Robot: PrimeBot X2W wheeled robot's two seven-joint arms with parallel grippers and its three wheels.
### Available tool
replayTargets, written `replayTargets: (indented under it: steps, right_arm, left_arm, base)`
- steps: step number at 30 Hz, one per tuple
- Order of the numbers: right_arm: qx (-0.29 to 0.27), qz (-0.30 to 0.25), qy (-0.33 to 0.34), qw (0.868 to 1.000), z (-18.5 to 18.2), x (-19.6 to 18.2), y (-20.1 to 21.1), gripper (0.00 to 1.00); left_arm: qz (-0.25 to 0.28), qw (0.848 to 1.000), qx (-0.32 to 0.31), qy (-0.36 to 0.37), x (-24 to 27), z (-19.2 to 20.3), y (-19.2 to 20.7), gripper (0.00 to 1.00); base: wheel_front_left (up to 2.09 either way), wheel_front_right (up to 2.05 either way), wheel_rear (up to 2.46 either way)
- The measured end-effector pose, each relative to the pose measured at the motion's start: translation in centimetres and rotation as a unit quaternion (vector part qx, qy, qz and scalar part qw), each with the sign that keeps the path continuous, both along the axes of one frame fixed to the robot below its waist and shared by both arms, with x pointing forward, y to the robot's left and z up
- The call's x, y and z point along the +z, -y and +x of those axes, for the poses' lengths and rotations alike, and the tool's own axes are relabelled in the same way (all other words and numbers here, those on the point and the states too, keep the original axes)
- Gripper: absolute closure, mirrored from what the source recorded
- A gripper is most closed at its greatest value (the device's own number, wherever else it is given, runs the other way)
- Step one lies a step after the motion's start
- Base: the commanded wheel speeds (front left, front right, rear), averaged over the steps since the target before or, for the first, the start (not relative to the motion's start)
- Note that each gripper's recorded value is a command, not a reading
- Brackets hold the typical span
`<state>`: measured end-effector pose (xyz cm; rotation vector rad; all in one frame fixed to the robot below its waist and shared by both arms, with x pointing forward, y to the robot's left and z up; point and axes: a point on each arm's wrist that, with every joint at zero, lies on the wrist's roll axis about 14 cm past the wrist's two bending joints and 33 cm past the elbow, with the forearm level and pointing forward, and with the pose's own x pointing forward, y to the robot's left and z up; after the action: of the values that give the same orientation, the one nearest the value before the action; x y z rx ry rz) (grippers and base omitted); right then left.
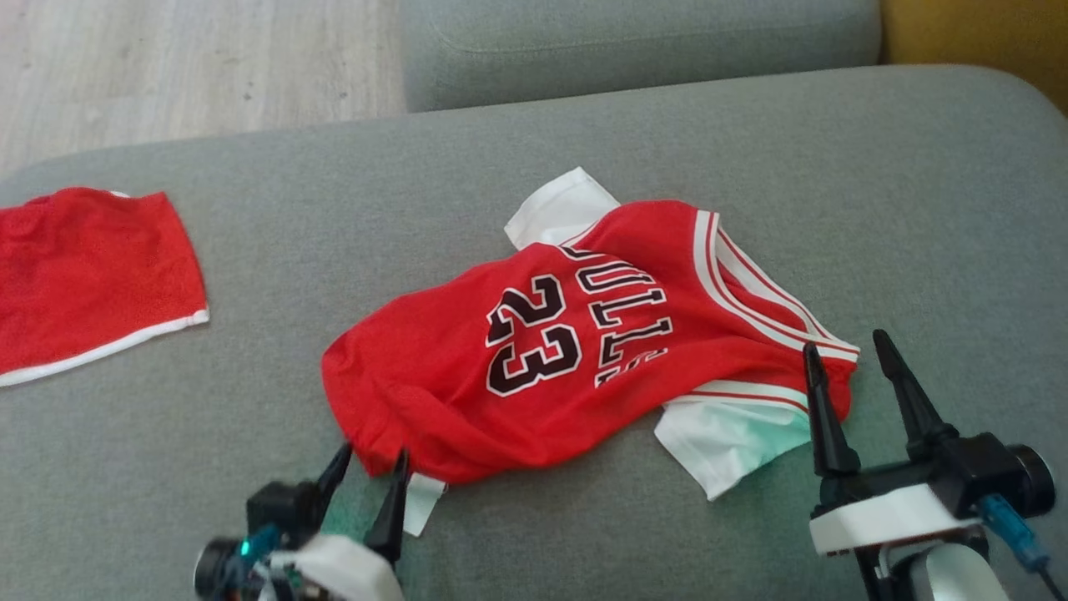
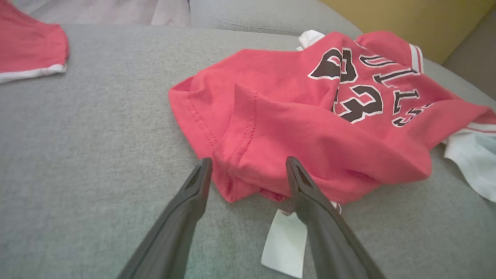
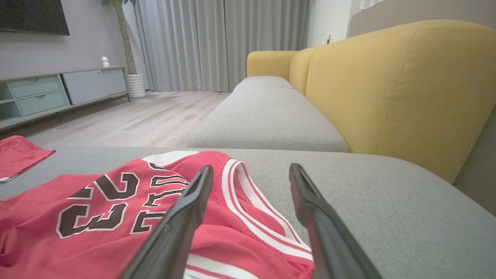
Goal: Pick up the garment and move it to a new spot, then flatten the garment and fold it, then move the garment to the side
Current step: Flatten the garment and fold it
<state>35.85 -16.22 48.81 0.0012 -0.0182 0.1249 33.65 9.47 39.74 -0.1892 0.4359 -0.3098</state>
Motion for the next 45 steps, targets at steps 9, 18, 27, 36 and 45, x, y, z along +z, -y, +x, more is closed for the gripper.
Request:
replayTargets:
  steps: [9, 18, 27, 36, 45]
  right_arm:
    - [-0.013, -0.003, -0.013, 1.000, -0.3, -0.8, 0.9, 0.00]
    - [-0.027, -0.003, -0.011, 1.000, -1.0, -0.6, 1.8, 0.00]
    - [-0.026, -0.003, -0.009, 1.000, -0.7, -0.5, 1.7, 0.00]
    - [-0.006, -0.001, -0.008, 1.000, -0.6, -0.5, 0.5, 0.00]
    - [0.023, 0.001, -0.013, 1.000, -0.2, -0.9, -1.4, 0.00]
  left_arm:
    - [0.073, 0.994, -0.084, -0.013, -1.0, 2.8, 1.7, 0.00]
    - [0.093, 0.990, -0.107, -0.029, -1.8, 2.7, 2.2, 0.40]
    - [0.084, 0.990, -0.105, -0.032, -1.2, 1.9, 1.9, 1.00]
    - [-0.006, 1.000, -0.020, -0.020, 1.7, -0.5, -0.2, 1.00]
    - [-0.068, 0.989, 0.074, -0.112, -0.7, -7.3, -2.9, 1.00]
  base:
    - [0.00, 0.00, 0.00]
    - [0.00, 0.00, 0.00]
    - [0.00, 0.00, 0.00]
    - [0.00, 0.00, 0.00]
    - [0.00, 0.00, 0.00]
